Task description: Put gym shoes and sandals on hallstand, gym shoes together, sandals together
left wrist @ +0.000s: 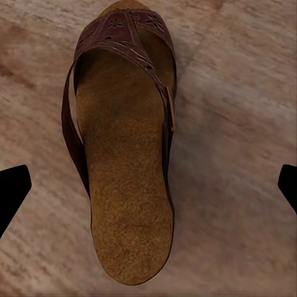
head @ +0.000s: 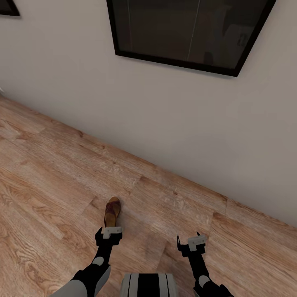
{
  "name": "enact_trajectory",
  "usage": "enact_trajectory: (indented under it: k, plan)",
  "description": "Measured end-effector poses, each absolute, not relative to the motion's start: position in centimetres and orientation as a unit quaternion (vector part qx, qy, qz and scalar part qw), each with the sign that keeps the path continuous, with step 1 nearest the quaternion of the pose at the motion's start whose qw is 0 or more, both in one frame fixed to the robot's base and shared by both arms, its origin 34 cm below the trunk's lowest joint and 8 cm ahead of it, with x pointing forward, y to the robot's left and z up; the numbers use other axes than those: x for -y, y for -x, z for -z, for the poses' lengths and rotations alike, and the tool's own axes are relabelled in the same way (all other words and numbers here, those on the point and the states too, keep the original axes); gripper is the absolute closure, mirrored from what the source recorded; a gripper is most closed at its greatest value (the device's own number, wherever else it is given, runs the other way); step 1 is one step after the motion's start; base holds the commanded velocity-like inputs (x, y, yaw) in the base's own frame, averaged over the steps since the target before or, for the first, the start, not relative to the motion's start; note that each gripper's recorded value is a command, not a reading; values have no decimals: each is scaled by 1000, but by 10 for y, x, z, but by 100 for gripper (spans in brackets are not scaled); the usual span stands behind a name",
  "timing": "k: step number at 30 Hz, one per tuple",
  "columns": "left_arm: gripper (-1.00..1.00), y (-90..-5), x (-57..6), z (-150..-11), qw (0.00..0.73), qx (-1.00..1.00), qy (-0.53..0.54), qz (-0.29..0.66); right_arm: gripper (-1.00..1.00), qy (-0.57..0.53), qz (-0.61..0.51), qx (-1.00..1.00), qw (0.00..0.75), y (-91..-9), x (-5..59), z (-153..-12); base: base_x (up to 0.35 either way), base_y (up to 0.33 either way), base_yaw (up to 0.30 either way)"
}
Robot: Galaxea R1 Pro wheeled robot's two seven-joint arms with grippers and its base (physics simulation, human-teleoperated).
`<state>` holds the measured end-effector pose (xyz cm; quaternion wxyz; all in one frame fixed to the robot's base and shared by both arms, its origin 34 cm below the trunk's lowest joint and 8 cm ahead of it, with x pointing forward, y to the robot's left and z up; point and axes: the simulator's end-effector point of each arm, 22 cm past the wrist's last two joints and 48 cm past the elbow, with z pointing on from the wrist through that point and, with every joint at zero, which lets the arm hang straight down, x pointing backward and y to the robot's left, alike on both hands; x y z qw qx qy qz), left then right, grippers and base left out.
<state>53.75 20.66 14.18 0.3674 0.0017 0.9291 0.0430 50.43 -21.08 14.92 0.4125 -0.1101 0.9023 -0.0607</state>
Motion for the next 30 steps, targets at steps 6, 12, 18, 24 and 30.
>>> enact_trajectory:
  k: [6, 12, 18, 24, 30]
  plan:
    - [-100, -538, -207, -142, 368, -929, -1, -43, -100, 110, 61, -902, 412, -504, 211, -149, 0, 0, 0]
    - [-100, -537, -207, -142, 367, -929, -1, -43, -100, 110, 61, -902, 412, -504, 211, -149, 0, 0, 0]
    - [-100, -537, -208, -142, 368, -929, -1, -44, -100, 110, 61, -902, 412, -504, 211, -149, 0, 0, 0]
    - [-100, -538, -208, -142, 368, -929, -1, -44, -100, 110, 61, -902, 412, -504, 211, -149, 0, 0, 0]
    - [-100, -529, -208, -130, 357, -933, -1, -44, -100, 111, 59, -907, 401, -495, 211, -138, 0, 0, 0]
